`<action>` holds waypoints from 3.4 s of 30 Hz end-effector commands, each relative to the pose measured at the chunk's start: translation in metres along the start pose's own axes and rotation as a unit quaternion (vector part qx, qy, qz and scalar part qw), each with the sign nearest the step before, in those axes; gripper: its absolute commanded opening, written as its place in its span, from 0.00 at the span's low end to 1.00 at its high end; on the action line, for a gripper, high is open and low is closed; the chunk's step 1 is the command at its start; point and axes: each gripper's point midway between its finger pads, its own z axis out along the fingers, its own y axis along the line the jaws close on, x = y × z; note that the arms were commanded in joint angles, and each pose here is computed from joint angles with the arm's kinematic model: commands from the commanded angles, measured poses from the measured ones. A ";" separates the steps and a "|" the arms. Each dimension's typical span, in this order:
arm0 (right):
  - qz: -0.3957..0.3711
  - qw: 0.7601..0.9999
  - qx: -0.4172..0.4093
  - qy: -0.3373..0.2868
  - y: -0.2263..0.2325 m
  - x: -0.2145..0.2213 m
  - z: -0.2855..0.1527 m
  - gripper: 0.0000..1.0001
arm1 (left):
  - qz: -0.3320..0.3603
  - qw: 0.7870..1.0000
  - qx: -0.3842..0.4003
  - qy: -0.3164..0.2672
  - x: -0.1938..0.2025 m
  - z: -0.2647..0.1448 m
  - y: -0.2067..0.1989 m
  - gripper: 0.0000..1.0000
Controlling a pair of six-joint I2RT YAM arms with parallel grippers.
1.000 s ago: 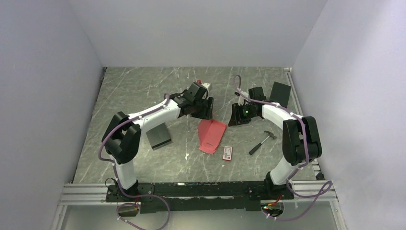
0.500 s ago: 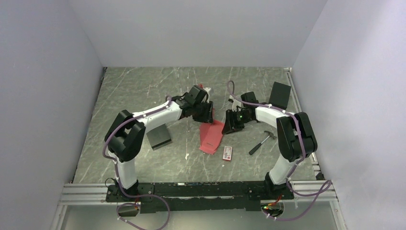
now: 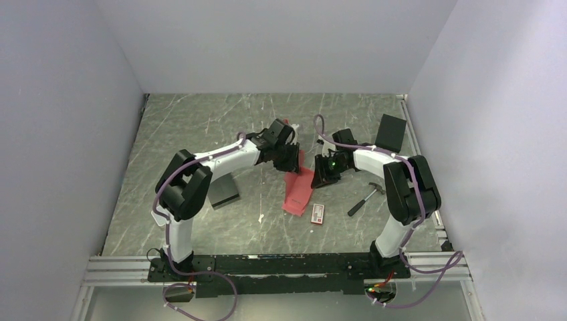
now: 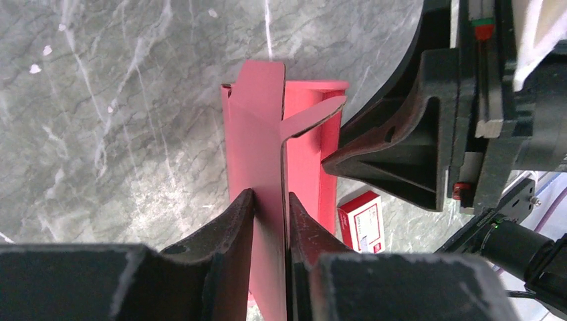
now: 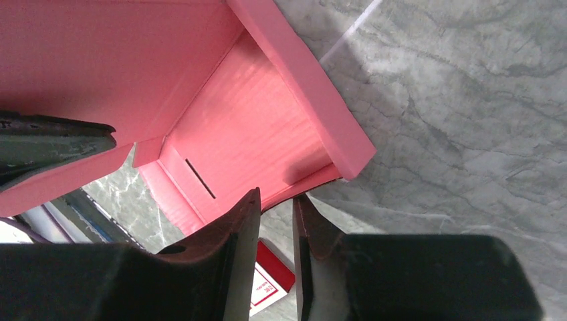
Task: Fold the paper box
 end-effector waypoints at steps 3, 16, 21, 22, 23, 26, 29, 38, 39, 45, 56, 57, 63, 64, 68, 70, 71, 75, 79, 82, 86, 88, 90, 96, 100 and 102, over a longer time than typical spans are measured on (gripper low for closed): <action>-0.039 0.999 0.000 -0.022 0.011 -0.021 0.002 0.27 | 0.006 0.998 0.053 0.031 0.011 0.022 -0.031 0.23; -0.083 0.996 -0.003 -0.025 0.009 -0.028 -0.021 0.39 | 0.009 1.000 0.000 0.020 0.006 0.014 -0.008 0.35; -0.160 0.986 -0.048 -0.015 0.021 -0.023 -0.047 0.49 | 0.021 1.000 -0.014 0.002 -0.008 0.003 -0.004 0.47; -0.173 0.983 -0.058 -0.016 0.023 -0.023 -0.053 0.49 | 0.023 1.000 -0.013 0.000 -0.011 0.001 -0.005 0.48; -0.190 0.979 -0.065 -0.021 0.025 -0.023 -0.058 0.50 | 0.025 1.000 -0.013 -0.002 -0.012 0.001 -0.006 0.49; -0.232 0.969 -0.061 -0.051 0.026 -0.033 -0.074 0.55 | 0.029 1.000 -0.006 -0.008 -0.018 -0.001 -0.009 0.50; -0.291 0.951 -0.039 -0.091 0.025 -0.050 -0.081 0.62 | 0.032 0.999 0.003 -0.019 -0.023 -0.004 -0.013 0.53; -0.560 0.811 -0.056 -0.159 0.033 -0.075 -0.054 0.74 | 0.024 0.997 0.020 -0.069 -0.040 -0.027 -0.021 0.64; -0.563 0.811 -0.056 -0.148 0.030 -0.076 -0.046 0.74 | 0.020 0.996 0.025 -0.080 -0.042 -0.031 -0.021 0.66; -0.523 0.841 -0.028 -0.138 0.016 -0.095 -0.022 0.68 | 0.010 0.990 0.044 -0.133 -0.049 -0.060 -0.023 0.73; -0.520 0.845 0.050 -0.115 -0.007 -0.113 0.002 0.60 | -0.003 0.984 0.027 -0.178 -0.031 -0.105 -0.006 0.73; -0.522 0.844 0.055 -0.112 -0.009 -0.113 0.005 0.59 | -0.005 0.983 0.026 -0.179 -0.028 -0.107 -0.004 0.73; -0.540 0.833 0.077 -0.094 -0.016 -0.108 0.012 0.51 | -0.022 0.983 0.022 -0.181 -0.005 -0.116 0.007 0.73; -0.541 0.833 0.078 -0.091 -0.018 -0.107 0.013 0.47 | -0.025 0.983 0.020 -0.182 -0.002 -0.117 0.009 0.73; -0.544 0.831 0.085 -0.076 -0.024 -0.101 0.018 0.33 | -0.037 0.982 0.016 -0.185 0.012 -0.122 0.016 0.73; -0.547 0.829 0.090 -0.073 -0.026 -0.098 0.018 0.31 | -0.042 0.981 0.015 -0.187 0.017 -0.125 0.019 0.74; -0.548 0.829 0.091 -0.070 -0.028 -0.096 0.019 0.31 | -0.045 0.981 0.014 -0.188 0.020 -0.126 0.020 0.74; -0.545 0.830 0.095 -0.072 -0.030 -0.094 0.019 0.38 | -0.054 0.980 0.020 -0.189 0.029 -0.127 0.022 0.74; -0.538 0.834 0.104 -0.069 -0.034 -0.092 0.023 0.20 | -0.071 0.979 0.046 -0.185 0.037 -0.120 0.019 0.74; -0.524 0.839 0.124 -0.073 -0.038 -0.096 0.022 0.00 | -0.090 0.976 0.077 -0.184 0.042 -0.111 0.014 0.75; -0.498 0.852 0.136 -0.085 -0.035 -0.105 0.015 0.00 | -0.117 0.972 0.098 -0.178 0.053 -0.100 0.016 0.75; -0.481 0.862 0.132 -0.094 -0.030 -0.108 0.013 0.00 | -0.126 0.971 0.096 -0.181 0.056 -0.096 0.020 0.75; -0.437 0.883 0.138 -0.106 -0.027 -0.115 0.010 0.00 | -0.126 0.971 0.087 -0.185 0.057 -0.094 0.025 0.76; -0.290 0.936 0.153 -0.128 -0.025 -0.123 0.008 0.00 | -0.152 0.966 0.040 -0.205 0.056 -0.087 0.048 0.75; -0.236 0.951 0.161 -0.119 -0.026 -0.122 0.008 0.04 | -0.216 0.957 -0.024 -0.191 0.064 -0.085 0.074 0.72; -0.226 0.955 0.155 -0.114 -0.026 -0.117 0.011 0.06 | -0.223 0.956 -0.038 -0.188 0.064 -0.087 0.080 0.72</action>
